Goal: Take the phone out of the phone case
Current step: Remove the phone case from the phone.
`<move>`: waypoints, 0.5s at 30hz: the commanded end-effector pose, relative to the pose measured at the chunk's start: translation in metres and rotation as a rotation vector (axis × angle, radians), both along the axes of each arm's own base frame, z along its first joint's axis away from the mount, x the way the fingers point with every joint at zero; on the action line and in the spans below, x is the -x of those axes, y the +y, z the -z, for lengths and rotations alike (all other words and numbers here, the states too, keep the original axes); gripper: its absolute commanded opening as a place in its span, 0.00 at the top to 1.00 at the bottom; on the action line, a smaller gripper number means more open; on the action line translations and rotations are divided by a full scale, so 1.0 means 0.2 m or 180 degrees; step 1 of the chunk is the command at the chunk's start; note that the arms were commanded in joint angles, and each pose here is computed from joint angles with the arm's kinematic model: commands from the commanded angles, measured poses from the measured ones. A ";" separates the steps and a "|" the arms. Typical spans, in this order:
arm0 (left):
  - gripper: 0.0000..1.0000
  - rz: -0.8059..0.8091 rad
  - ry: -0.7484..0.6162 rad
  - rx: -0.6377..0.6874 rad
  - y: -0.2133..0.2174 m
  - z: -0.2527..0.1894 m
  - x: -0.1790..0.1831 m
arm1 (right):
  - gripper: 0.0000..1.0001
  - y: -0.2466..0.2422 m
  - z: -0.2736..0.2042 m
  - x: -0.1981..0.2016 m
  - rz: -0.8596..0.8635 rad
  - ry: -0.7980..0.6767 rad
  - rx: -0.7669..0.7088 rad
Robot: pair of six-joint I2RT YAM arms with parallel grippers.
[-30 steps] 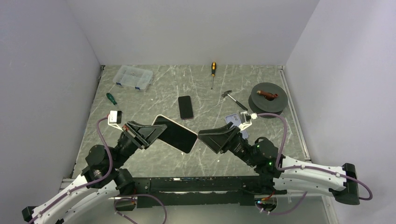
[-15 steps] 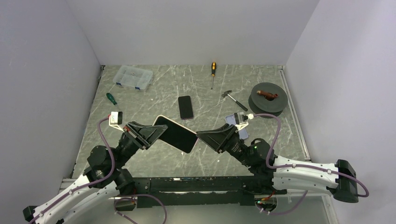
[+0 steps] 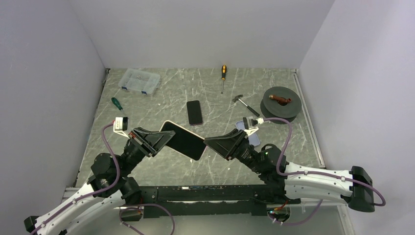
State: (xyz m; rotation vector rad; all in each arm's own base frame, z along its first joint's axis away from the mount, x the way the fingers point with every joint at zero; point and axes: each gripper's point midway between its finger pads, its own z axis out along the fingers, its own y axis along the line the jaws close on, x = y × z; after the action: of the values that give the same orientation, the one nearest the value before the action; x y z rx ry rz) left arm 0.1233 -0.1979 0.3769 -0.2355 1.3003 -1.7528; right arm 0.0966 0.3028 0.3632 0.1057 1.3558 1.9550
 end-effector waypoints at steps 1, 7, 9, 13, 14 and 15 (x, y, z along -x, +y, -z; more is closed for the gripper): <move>1.00 0.0003 -0.0273 0.0371 0.08 -0.18 0.06 | 0.56 -0.01 -0.15 0.03 -0.0070 -0.0122 -0.0157; 1.00 0.0008 -0.0254 0.0370 0.07 -0.17 0.06 | 0.67 -0.03 -0.17 0.04 -0.0090 -0.0151 -0.0286; 1.00 0.0005 -0.0246 0.0363 0.07 -0.16 0.06 | 0.70 -0.02 -0.18 0.05 -0.0139 -0.0172 -0.0309; 1.00 0.0013 -0.0236 0.0351 0.07 -0.16 0.05 | 0.76 -0.01 -0.21 0.07 -0.0201 -0.0221 -0.0376; 1.00 0.0009 -0.0231 0.0348 0.07 -0.16 0.05 | 0.78 -0.02 -0.22 0.07 -0.0209 -0.0231 -0.0401; 1.00 0.0008 -0.0225 0.0346 0.07 -0.15 0.05 | 0.81 -0.02 -0.22 0.07 -0.0212 -0.0238 -0.0422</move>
State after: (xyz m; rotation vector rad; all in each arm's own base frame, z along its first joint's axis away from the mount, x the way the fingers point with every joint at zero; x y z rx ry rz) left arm 0.1225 -0.1971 0.3794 -0.2343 1.2887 -1.7592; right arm 0.0929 0.3111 0.3659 0.0704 1.3557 1.9783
